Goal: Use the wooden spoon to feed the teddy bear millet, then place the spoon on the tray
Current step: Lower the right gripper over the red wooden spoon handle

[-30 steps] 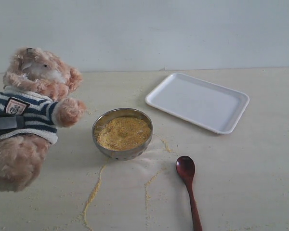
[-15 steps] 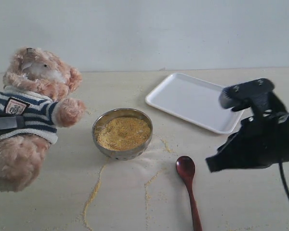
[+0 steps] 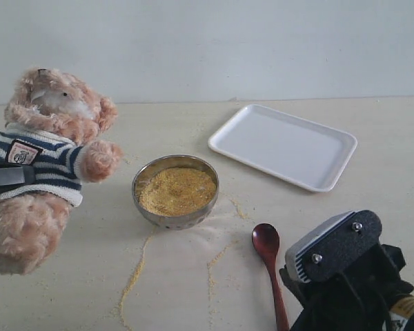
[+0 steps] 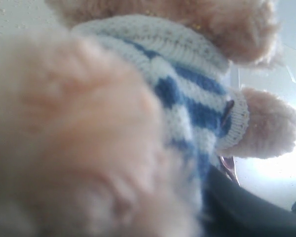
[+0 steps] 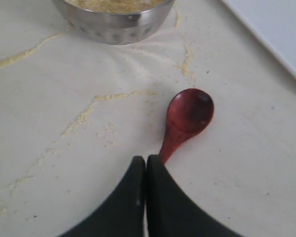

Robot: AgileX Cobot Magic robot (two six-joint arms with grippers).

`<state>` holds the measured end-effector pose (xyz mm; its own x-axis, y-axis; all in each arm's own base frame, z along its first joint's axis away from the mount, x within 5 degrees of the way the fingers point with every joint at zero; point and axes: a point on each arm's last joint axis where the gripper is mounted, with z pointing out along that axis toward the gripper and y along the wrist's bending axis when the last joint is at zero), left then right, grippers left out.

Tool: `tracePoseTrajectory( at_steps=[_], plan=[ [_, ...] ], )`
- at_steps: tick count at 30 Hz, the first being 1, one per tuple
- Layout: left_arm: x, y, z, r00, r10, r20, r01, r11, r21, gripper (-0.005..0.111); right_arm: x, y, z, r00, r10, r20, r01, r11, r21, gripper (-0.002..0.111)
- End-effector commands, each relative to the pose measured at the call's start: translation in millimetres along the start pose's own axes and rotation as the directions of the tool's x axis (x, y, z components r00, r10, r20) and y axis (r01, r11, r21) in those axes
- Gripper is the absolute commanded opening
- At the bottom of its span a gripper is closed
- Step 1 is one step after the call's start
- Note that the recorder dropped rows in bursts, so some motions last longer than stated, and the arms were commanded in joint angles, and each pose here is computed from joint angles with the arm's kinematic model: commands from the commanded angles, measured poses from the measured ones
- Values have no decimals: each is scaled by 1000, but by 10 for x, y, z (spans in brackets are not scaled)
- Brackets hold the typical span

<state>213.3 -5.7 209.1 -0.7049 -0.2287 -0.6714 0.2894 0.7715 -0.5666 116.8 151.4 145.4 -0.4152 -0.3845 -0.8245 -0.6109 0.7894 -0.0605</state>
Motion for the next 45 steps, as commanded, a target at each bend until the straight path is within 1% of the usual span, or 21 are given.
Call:
tracePoseTrajectory(
  at_steps=[1,2,4,8,10,12,15,17,18,21,23,24,25,33,36,40,45],
  plan=[
    [-11,-6,-3,1000,-12,16,12,1000,11,5,4,39,-8,1000,27,10,-27,1000,-7,2],
    [-11,-6,-3,1000,-12,16,12,1000,11,5,4,41,0,999,36,10,-36,999,-4,5],
    [-11,-6,-3,1000,-12,16,12,1000,11,5,20,38,25,1000,25,8,-25,1000,7,18],
    [-11,-6,-3,1000,-12,16,12,1000,11,5,77,52,81,999,19,-34,-19,1000,16,54],
    [-11,-6,-3,1000,-12,16,12,1000,11,5,89,75,115,995,66,-72,-64,998,19,62],
    [-11,-6,-3,1000,-12,16,12,1000,11,5,72,119,169,990,107,-94,-106,994,12,62],
    [-11,-6,-3,1000,-12,16,12,1000,11,5,14,161,245,991,109,-83,-108,994,15,62],
    [-11,-6,-3,1000,-12,16,12,1000,11,5,29,174,288,983,154,-96,-152,988,29,62],
    [-11,-6,-3,1000,-12,16,12,1000,11,5,56,176,300,972,204,-113,-201,979,40,62],
    [-11,-6,-3,1000,-12,16,12,1000,11,5,112,195,293,957,236,-169,-234,972,35,61],
    [-11,-6,-3,1000,-12,16,12,1000,11,5,142,212,287,949,238,-206,-238,971,26,54],
    [-11,-6,-3,1000,-12,16,12,1000,11,5,147,214,286,948,238,-212,-238,971,25,47],
    [-11,-6,-3,1000,-12,16,12,1000,11,5,145,213,287,948,238,-210,-238,971,25,44],
    [-11,-6,-3,1000,-12,16,12,1000,11,5,117,172,292,943,287,-166,-280,958,69,45],
    [-11,-6,-3,1000,-12,16,12,1000,11,5,111,169,293,947,281,-158,-273,959,70,45],
    [-11,-6,-3,1000,-12,16,12,1000,11,5,118,162,296,949,268,-164,-259,963,74,45],
    [-11,-6,-3,1000,-12,16,12,1000,11,5,173,48,361,931,309,-196,-286,949,133,45]
  ],
)
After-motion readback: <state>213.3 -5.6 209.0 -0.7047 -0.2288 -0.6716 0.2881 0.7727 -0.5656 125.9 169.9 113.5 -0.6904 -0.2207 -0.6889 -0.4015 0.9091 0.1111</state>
